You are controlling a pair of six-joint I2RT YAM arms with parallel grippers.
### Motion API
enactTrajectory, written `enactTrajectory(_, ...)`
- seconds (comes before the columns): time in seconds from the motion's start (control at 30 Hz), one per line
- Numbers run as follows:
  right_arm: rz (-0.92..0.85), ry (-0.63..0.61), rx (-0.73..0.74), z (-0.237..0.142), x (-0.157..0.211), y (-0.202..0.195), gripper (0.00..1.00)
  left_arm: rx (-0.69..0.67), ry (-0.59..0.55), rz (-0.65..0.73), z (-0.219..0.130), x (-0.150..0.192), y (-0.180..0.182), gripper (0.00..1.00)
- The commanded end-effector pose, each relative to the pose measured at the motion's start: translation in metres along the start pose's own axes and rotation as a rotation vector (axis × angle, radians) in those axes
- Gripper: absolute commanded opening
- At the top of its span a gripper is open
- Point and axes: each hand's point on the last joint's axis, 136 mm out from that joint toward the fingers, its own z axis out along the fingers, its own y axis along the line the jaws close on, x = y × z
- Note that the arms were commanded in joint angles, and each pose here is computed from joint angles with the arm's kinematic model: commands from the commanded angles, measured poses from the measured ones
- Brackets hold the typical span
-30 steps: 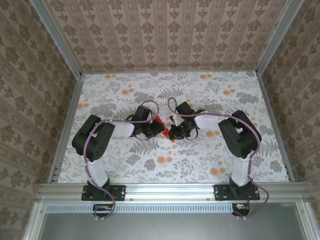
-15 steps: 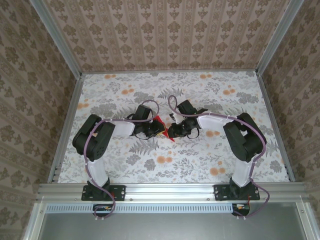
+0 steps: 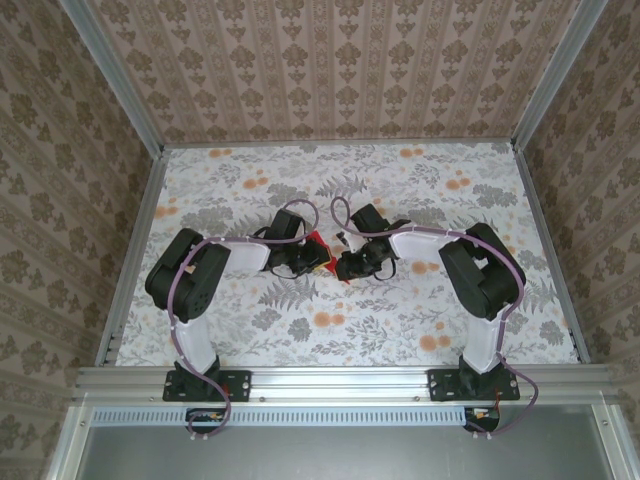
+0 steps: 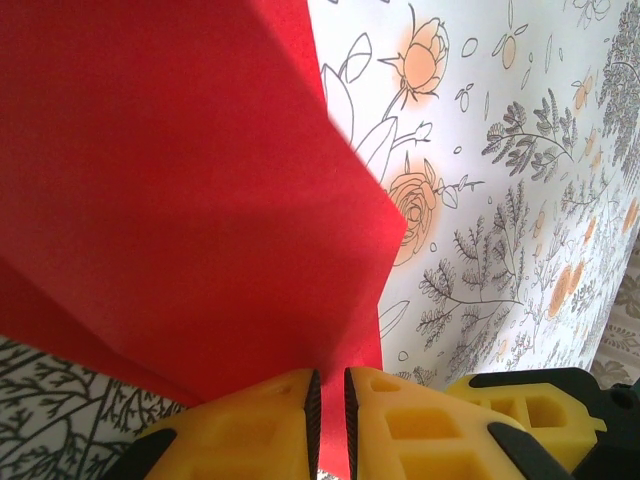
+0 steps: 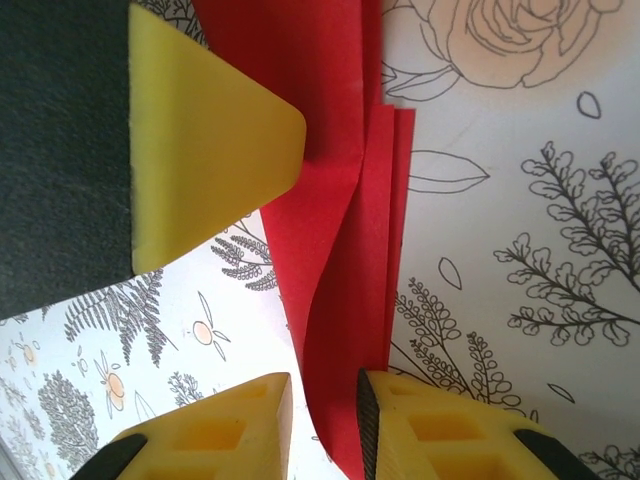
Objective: Fold a paper plane with a square sheet of paper (pick it up from the middle)
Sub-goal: Fold the wing for the fifth time at the center of the table.
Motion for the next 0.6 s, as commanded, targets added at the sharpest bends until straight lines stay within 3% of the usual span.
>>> enactTrajectory(0.0, -0.053, 0.014, 0.061, 0.0046, -0.0007, -0.0067, 0.25, -0.127, 0.020, -0.059, 0.0058, 0.0062, 0.0384, 0.18)
enactTrajectory(0.57, -0.178, -0.009, 0.190, 0.0060, -0.0038, -0.0090, 0.21, -0.123, 0.025, -0.066, 0.0051, 0.0066, 0.0379, 0.18)
